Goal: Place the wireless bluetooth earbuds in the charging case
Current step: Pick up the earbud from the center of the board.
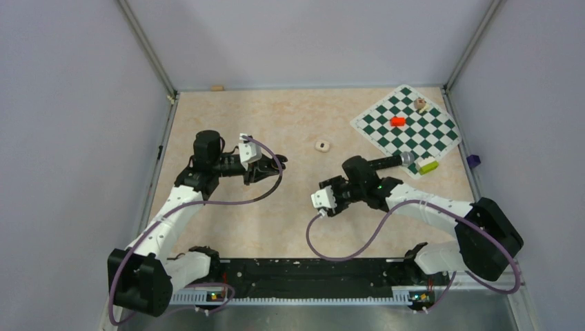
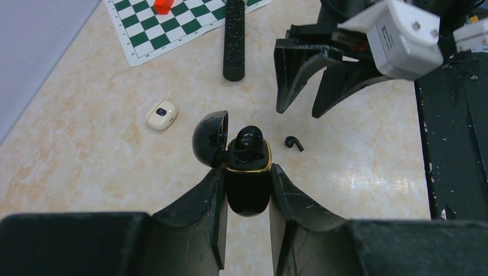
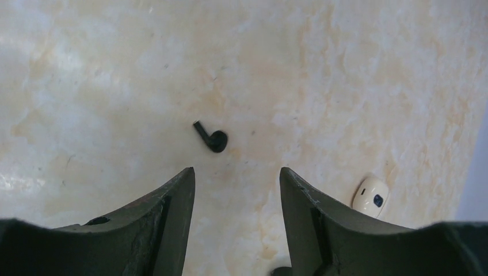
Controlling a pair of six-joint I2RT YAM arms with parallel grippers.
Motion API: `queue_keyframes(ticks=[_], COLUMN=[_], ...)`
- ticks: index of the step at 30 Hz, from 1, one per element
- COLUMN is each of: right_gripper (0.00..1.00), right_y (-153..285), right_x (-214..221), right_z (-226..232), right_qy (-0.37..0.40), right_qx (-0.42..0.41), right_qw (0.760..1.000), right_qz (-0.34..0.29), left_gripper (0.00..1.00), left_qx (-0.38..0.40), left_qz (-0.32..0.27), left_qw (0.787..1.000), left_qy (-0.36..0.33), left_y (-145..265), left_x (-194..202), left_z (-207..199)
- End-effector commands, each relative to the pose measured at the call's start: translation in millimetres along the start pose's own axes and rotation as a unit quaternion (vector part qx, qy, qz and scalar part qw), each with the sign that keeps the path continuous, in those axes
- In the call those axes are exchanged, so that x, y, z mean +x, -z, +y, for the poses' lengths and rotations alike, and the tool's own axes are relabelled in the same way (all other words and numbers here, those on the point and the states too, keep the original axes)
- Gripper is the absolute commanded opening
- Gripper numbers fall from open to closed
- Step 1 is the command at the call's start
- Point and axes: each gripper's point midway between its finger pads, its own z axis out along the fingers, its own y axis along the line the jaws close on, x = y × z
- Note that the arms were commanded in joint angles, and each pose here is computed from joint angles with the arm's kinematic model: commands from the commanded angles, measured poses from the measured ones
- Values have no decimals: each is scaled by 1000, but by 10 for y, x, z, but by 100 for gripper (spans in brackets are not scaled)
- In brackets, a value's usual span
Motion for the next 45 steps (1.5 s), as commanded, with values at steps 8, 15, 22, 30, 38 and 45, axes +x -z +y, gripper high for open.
queue_keyframes(ticks=[8,15,22,30,38,45], right_gripper=[53,60,60,60,59,57], right_y=[-250,-434,-595,-655,-709,-681], right_x=[322,284,346,255,89,125], right_z=[20,210,87,-33,-122,-352], right_qy=[114,127,112,46,-60,-96], right_qx=[38,17,50,68,61,109], right_qw=[992,991,990,995,995,987], right_qz=[28,35,73,61,43,64], left_gripper=[0,0,0,0,0,0], left_qx=[0,1,1,3,2,2], left_qz=[-20,-20,-21,-20,-19,-18], left_qw=[999,999,999,999,999,999], left_qy=[-31,-33,-35,-33,-32,-33], left_y=[29,29,36,23,20,20], left_x=[-169,-167,-163,-149,-135,-127], left_z=[-2,-6,-21,-11,-5,-4])
